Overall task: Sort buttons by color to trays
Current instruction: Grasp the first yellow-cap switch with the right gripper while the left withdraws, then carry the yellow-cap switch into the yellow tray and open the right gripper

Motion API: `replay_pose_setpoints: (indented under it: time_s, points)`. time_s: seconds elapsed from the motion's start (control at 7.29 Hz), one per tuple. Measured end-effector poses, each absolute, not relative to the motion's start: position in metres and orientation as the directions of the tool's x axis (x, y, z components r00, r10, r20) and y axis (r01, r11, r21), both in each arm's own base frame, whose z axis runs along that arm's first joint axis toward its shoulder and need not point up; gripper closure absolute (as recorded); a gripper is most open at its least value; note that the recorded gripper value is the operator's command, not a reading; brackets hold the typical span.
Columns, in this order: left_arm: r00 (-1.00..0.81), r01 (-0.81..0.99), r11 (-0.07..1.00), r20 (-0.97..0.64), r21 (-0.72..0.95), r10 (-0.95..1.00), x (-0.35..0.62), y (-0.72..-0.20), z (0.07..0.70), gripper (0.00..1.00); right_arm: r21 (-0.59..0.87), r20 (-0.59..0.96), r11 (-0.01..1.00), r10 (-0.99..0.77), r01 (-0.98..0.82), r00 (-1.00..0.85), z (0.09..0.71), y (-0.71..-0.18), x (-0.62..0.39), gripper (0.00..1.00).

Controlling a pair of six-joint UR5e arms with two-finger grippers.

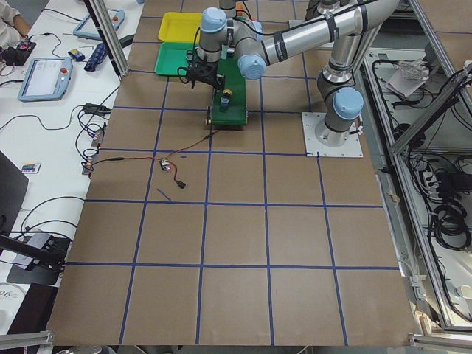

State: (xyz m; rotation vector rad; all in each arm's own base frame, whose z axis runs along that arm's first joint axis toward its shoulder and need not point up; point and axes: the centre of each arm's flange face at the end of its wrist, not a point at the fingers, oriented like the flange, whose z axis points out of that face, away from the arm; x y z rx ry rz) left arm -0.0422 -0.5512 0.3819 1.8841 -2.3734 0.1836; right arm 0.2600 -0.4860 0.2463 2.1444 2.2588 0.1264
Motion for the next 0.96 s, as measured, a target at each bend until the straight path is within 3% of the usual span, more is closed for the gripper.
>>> replay_pose_setpoints:
  time_s: [0.55, 0.96]
  points:
    - [-0.212, -0.977, 0.212, 0.125, -0.012, -0.969, -0.05, -0.561, 0.417, 0.01, 0.084, -0.015, 0.049, 0.999, 0.995, -0.048, 0.261, -0.499, 0.246, 1.0]
    - [-0.23, -0.973, 0.229, 0.083, -0.017, -0.97, -0.056, -0.554, 0.441, 0.0, 0.089, -0.134, 0.038, 0.991, 0.995, -0.026, 0.319, -0.539, 0.195, 1.0]
